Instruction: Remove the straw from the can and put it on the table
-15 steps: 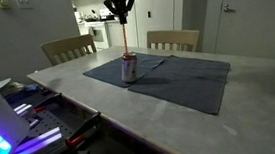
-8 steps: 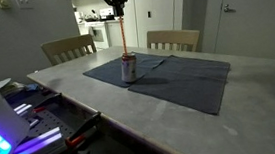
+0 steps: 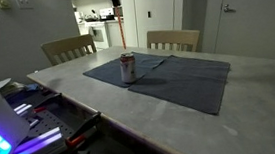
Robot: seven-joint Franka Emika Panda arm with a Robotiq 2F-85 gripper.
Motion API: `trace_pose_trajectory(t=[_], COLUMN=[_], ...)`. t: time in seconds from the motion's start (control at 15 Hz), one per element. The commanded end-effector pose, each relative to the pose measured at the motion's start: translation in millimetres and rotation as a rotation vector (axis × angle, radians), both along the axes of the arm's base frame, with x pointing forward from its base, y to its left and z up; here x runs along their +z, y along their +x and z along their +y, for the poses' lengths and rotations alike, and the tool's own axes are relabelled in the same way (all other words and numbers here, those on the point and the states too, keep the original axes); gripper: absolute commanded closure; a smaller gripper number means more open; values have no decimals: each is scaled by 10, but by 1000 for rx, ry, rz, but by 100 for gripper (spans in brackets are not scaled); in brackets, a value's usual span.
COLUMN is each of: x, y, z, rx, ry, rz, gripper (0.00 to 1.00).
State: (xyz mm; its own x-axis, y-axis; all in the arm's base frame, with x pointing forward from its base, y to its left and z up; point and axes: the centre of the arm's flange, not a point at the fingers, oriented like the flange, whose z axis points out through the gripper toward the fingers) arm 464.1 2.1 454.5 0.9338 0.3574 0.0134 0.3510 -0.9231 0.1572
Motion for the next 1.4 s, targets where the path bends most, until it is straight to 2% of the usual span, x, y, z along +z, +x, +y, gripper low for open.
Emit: trace_pose_trajectory(t=[0.0,0.27,0.6,0.8,1.33], x=[150,94,-144,-411,-1330], y=[-80,-107,-136,-129,66], z=[107,454,999,1221,1438], rx=[8,52,140,183,203], ry=[6,105,166,144,93], rz=[-23,-37,-11,11,219], gripper=[98,98,98,98,98])
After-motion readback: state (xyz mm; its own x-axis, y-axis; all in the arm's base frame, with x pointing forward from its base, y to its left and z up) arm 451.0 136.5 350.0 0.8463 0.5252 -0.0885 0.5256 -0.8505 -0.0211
